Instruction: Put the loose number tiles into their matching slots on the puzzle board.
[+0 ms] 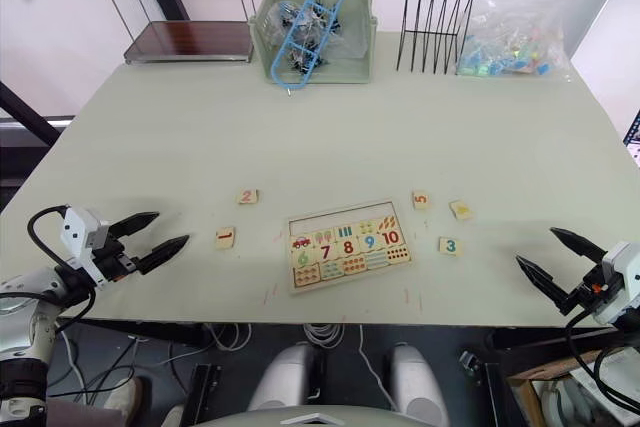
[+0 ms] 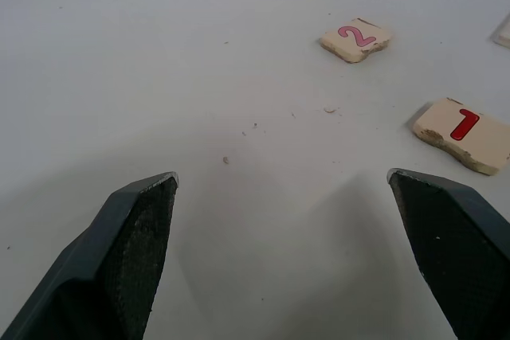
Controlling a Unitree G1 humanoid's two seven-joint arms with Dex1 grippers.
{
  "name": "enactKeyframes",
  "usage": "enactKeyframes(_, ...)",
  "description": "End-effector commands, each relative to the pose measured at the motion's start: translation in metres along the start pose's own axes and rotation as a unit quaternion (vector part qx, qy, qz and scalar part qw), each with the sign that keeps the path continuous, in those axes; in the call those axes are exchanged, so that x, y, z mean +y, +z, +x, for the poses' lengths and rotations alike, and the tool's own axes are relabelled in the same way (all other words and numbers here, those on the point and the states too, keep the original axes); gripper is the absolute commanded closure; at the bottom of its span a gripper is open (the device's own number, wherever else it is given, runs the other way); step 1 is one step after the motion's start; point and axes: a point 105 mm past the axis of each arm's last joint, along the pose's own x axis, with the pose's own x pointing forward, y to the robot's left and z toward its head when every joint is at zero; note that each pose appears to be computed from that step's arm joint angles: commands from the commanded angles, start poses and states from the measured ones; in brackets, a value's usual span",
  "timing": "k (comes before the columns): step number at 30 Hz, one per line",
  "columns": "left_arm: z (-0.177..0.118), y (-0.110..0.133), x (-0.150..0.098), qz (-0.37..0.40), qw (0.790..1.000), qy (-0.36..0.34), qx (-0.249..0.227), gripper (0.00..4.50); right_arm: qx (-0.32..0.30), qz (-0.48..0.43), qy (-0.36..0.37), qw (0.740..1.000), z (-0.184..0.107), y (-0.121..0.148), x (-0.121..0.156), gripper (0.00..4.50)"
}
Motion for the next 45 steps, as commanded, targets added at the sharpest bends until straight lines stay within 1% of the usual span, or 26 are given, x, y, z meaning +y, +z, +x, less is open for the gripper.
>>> enactKeyframes(1,0.002,0.018,0.002,0.028,1.0,-0.01,-0.008,0.02,-0.021,-0.019,-0.014,1.0,-0.007,0.01,-0.004,0.0)
enactKeyframes(4,0.007,0.026,0.003,0.034,0.999,-0.017,-0.01,0.02,-0.023,-0.019,-0.018,0.999,-0.009,0.007,-0.003,0.0)
enactKeyframes(15,0.012,0.034,-0.004,0.037,0.999,-0.036,-0.014,0.02,-0.037,-0.023,-0.011,0.999,-0.007,0.012,0.0,0.0)
enactKeyframes(18,0.012,0.036,-0.008,0.039,0.998,-0.052,-0.013,0.02,-0.042,-0.021,-0.001,0.999,-0.006,0.013,0.002,0.0)
enactKeyframes(21,0.012,0.038,-0.018,0.042,0.995,-0.087,-0.003,0.02,-0.054,-0.021,0.01,0.998,-0.003,0.019,0.005,0.0)
enactKeyframes(25,0.008,0.035,-0.031,0.064,0.987,-0.147,0.03,0.02,-0.067,-0.016,0.044,0.997,-0.002,0.027,0.015,0.0)
enactKeyframes(29,0.008,0.038,-0.034,0.092,0.975,-0.194,0.054,0.02,-0.073,-0.002,0.095,0.993,-0.001,0.038,0.028,0.0)
enactKeyframes(33,0.009,0.043,-0.037,0.092,0.97,-0.216,0.059,0.02,-0.074,-0.001,0.132,0.988,0.001,0.049,0.04,0.0)
enactKeyframes(36,0.012,0.045,-0.041,0.105,0.967,-0.227,0.054,0.02,-0.078,0.009,0.158,0.984,0.002,0.057,0.048,0.0)
enactKeyframes(38,0.016,0.048,-0.045,0.107,0.962,-0.246,0.05,0.02,-0.073,0.009,0.181,0.981,0.001,0.059,0.054,0.0)
enactKeyframes(42,0.022,0.044,-0.048,0.139,0.945,-0.286,0.078,0.02,-0.067,-0.001,0.205,0.976,0.002,0.061,0.056,0.0)
enactKeyframes(45,0.031,0.045,-0.047,0.158,0.937,-0.299,0.085,0.02,-0.072,-0.008,0.211,0.975,0.003,0.064,0.054,0.0)
